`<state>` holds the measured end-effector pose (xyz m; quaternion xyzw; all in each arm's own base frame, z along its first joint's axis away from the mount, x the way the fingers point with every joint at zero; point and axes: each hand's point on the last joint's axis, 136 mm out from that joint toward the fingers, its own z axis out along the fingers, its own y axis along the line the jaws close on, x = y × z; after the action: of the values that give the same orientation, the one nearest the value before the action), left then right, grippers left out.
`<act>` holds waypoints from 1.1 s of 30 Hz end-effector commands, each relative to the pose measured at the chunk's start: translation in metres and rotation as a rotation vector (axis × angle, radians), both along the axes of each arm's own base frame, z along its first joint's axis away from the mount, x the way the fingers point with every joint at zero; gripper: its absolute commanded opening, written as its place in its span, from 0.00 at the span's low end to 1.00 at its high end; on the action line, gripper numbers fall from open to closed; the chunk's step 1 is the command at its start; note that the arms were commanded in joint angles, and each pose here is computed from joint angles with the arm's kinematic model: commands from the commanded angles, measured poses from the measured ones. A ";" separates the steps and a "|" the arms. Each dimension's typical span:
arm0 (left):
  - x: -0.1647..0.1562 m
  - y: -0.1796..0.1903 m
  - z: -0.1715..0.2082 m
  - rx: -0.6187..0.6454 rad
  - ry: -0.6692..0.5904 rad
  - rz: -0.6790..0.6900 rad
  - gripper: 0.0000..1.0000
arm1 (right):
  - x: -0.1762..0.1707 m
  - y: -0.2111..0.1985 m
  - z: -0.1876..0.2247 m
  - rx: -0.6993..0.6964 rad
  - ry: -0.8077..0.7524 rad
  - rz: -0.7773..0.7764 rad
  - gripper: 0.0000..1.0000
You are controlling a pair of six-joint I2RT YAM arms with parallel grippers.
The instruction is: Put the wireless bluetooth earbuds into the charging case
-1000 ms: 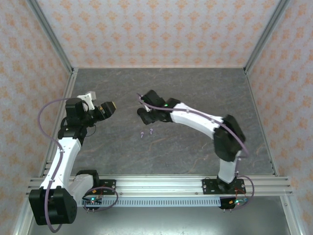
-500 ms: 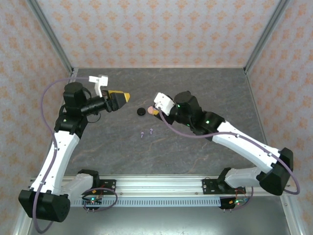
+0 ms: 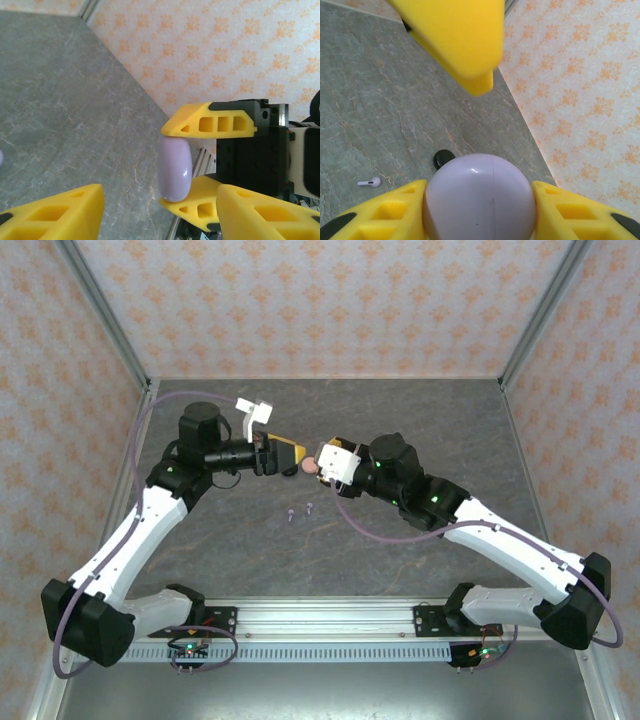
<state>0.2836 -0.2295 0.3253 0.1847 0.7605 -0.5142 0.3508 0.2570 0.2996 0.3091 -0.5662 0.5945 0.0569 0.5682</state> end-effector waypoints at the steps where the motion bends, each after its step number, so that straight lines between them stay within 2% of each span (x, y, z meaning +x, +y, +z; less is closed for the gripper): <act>1: 0.001 -0.012 0.020 -0.029 -0.066 -0.036 0.60 | -0.004 0.003 0.019 0.041 -0.049 0.033 0.46; 18: -0.009 -0.040 -0.001 -0.001 -0.017 -0.142 0.55 | 0.000 0.001 0.017 0.028 -0.059 0.010 0.45; 23: -0.012 -0.043 -0.008 0.016 -0.002 -0.167 0.46 | 0.001 0.001 0.016 0.020 -0.062 0.003 0.45; 33: -0.020 -0.045 -0.022 0.051 0.013 -0.219 0.38 | 0.004 0.000 0.017 0.024 -0.065 -0.008 0.46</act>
<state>0.2750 -0.2704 0.2991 0.2438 0.7601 -0.5267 0.2922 0.2583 0.2993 0.3101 -0.5702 0.5885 0.0474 0.5713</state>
